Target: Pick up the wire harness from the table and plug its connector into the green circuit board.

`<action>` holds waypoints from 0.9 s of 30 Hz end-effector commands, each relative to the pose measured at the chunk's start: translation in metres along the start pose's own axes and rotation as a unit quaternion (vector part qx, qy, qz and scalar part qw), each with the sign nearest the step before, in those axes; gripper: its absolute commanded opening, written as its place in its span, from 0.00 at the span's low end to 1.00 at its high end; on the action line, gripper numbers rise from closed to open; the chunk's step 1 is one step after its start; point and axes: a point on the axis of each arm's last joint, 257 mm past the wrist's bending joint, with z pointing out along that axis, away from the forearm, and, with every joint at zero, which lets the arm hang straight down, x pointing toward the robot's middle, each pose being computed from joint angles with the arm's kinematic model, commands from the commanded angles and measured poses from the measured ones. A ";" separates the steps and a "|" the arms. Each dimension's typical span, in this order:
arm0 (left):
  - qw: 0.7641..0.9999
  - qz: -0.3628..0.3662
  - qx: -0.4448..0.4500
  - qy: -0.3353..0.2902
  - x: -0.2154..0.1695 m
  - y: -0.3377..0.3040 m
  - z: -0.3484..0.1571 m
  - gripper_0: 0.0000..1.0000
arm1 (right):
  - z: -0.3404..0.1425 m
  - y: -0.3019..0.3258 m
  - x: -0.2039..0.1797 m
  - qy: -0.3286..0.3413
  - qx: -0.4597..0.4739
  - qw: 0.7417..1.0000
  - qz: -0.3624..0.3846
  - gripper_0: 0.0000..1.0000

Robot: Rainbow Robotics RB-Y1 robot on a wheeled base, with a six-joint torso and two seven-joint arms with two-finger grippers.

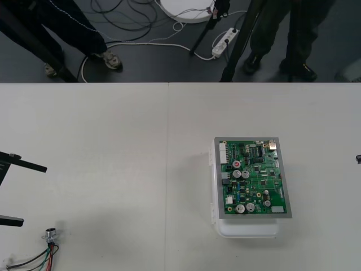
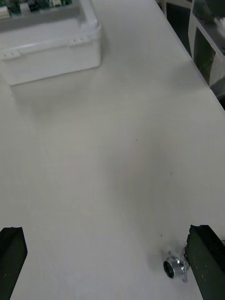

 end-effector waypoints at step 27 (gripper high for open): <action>0.909 0.370 -0.026 0.191 0.104 -0.019 0.013 1.00 | -0.001 -0.006 -0.021 -0.138 0.024 0.985 0.099 1.00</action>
